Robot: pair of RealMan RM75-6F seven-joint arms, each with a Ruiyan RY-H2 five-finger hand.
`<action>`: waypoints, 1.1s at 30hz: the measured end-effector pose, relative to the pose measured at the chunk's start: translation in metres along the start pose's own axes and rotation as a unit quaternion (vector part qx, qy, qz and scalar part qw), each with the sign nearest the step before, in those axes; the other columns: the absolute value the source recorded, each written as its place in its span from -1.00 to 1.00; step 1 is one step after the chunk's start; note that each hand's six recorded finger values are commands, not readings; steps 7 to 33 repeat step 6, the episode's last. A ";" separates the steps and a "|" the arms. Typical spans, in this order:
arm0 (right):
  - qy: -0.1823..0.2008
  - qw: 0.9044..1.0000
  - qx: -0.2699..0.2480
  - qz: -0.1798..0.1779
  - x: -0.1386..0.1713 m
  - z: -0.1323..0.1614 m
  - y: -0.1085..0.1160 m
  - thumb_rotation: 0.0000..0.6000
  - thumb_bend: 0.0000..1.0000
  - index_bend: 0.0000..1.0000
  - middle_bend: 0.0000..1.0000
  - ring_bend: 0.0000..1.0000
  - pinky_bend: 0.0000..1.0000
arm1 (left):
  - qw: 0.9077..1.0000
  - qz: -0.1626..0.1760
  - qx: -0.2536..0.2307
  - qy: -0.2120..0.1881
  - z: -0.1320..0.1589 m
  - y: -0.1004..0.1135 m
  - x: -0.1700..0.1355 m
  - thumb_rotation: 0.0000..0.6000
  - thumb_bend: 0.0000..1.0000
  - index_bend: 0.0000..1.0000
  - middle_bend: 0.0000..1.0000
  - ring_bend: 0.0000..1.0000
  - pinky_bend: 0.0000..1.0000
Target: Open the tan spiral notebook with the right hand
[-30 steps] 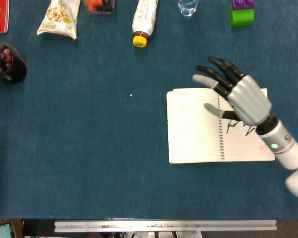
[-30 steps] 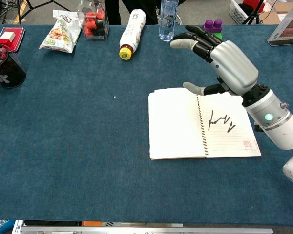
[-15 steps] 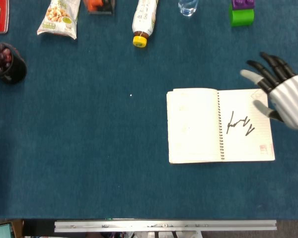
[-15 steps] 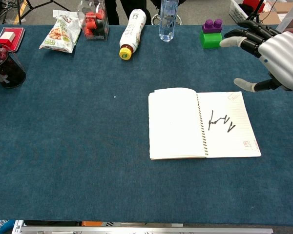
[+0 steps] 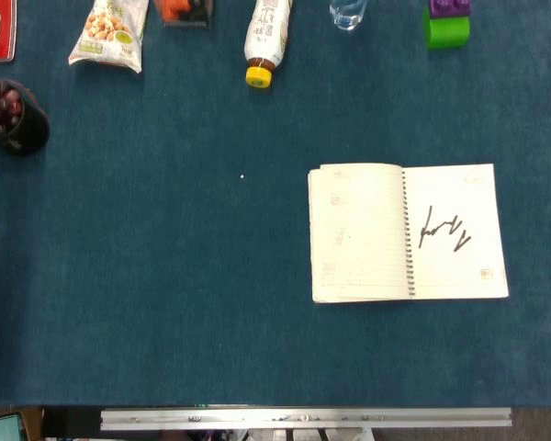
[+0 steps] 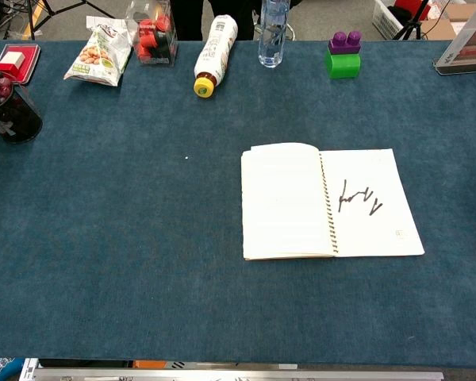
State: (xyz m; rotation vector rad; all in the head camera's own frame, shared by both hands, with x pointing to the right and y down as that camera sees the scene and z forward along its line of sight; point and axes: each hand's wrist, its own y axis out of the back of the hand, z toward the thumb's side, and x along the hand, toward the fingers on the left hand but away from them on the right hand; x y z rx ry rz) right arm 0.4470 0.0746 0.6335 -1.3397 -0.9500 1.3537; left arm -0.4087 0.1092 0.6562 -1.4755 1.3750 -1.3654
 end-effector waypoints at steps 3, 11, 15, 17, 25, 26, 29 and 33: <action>-0.014 1.000 -0.009 -0.009 0.001 -0.006 0.003 1.00 -0.58 -0.47 -0.65 -0.93 -0.68 | 1.000 -0.002 0.000 -0.002 0.002 -0.001 0.001 1.00 -0.51 -0.30 -0.39 -0.25 0.05; -0.017 1.000 -0.016 -0.010 0.001 -0.008 0.001 1.00 -0.58 -0.47 -0.65 -0.92 -0.68 | 1.000 -0.007 0.000 -0.001 0.002 -0.003 -0.001 1.00 -0.51 -0.30 -0.39 -0.25 0.05; -0.017 1.000 -0.016 -0.010 0.001 -0.008 0.001 1.00 -0.58 -0.47 -0.65 -0.92 -0.68 | 1.000 -0.007 0.000 -0.001 0.002 -0.003 -0.001 1.00 -0.51 -0.30 -0.39 -0.25 0.05; -0.017 1.000 -0.016 -0.010 0.001 -0.008 0.001 1.00 -0.58 -0.47 -0.65 -0.92 -0.68 | 1.000 -0.007 0.000 -0.001 0.002 -0.003 -0.001 1.00 -0.51 -0.30 -0.39 -0.25 0.05; -0.017 1.000 -0.016 -0.010 0.001 -0.008 0.001 1.00 -0.58 -0.47 -0.65 -0.92 -0.68 | 1.000 -0.007 0.000 -0.001 0.002 -0.003 -0.001 1.00 -0.51 -0.30 -0.39 -0.25 0.05; -0.017 1.000 -0.016 -0.010 0.001 -0.008 0.001 1.00 -0.58 -0.47 -0.65 -0.92 -0.68 | 1.000 -0.007 0.000 -0.001 0.002 -0.003 -0.001 1.00 -0.51 -0.30 -0.39 -0.25 0.05; -0.017 1.000 -0.016 -0.010 0.001 -0.008 0.001 1.00 -0.58 -0.47 -0.65 -0.92 -0.68 | 1.000 -0.007 0.000 -0.001 0.002 -0.003 -0.001 1.00 -0.51 -0.30 -0.39 -0.25 0.05; -0.017 1.000 -0.016 -0.010 0.001 -0.008 0.001 1.00 -0.58 -0.47 -0.65 -0.92 -0.68 | 1.000 -0.007 0.000 -0.001 0.002 -0.003 -0.001 1.00 -0.51 -0.30 -0.39 -0.25 0.05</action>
